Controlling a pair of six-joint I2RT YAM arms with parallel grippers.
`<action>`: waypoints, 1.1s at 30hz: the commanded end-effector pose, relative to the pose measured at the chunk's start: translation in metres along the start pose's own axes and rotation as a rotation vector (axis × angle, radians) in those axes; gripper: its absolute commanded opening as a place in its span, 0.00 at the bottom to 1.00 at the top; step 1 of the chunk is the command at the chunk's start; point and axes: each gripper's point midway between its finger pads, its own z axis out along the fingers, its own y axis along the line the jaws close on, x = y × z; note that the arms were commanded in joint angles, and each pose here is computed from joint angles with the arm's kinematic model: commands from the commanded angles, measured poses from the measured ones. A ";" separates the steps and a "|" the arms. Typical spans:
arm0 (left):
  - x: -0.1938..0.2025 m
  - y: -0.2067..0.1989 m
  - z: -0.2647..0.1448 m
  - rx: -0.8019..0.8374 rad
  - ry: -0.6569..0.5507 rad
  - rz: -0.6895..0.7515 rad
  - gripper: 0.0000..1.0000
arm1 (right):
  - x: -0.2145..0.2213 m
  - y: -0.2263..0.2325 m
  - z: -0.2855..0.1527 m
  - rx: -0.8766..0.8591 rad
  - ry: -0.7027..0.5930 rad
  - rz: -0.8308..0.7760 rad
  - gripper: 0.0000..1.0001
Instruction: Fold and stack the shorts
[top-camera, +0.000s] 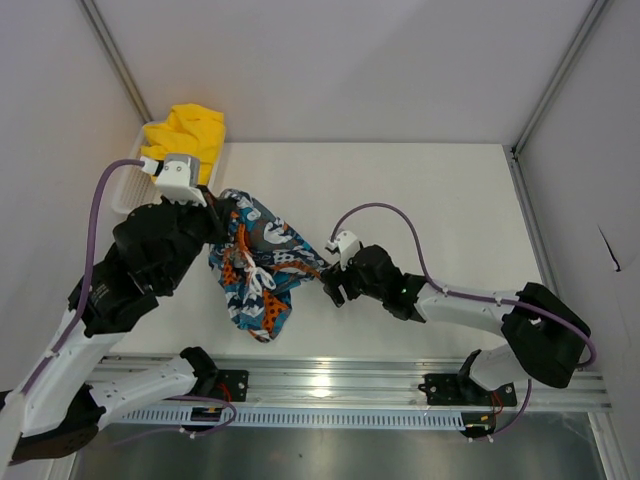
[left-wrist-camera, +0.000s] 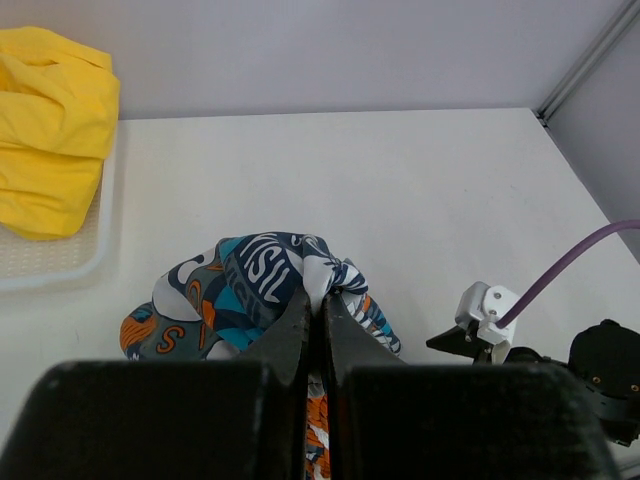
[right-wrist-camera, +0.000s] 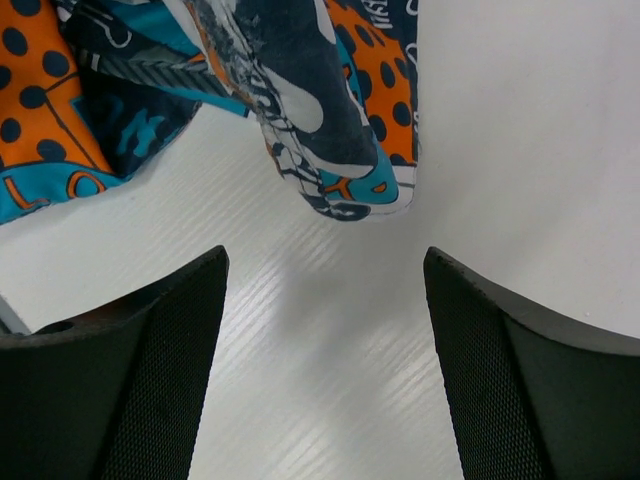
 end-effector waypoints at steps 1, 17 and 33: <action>-0.018 0.002 -0.007 0.005 -0.050 -0.012 0.00 | -0.028 -0.005 0.005 0.057 -0.071 -0.029 0.80; -0.015 0.000 -0.004 0.012 -0.043 -0.017 0.00 | -0.019 -0.005 0.038 0.191 -0.042 -0.044 0.73; -0.014 -0.002 -0.003 0.017 -0.040 -0.016 0.00 | -0.013 0.002 0.042 0.285 -0.052 -0.042 0.60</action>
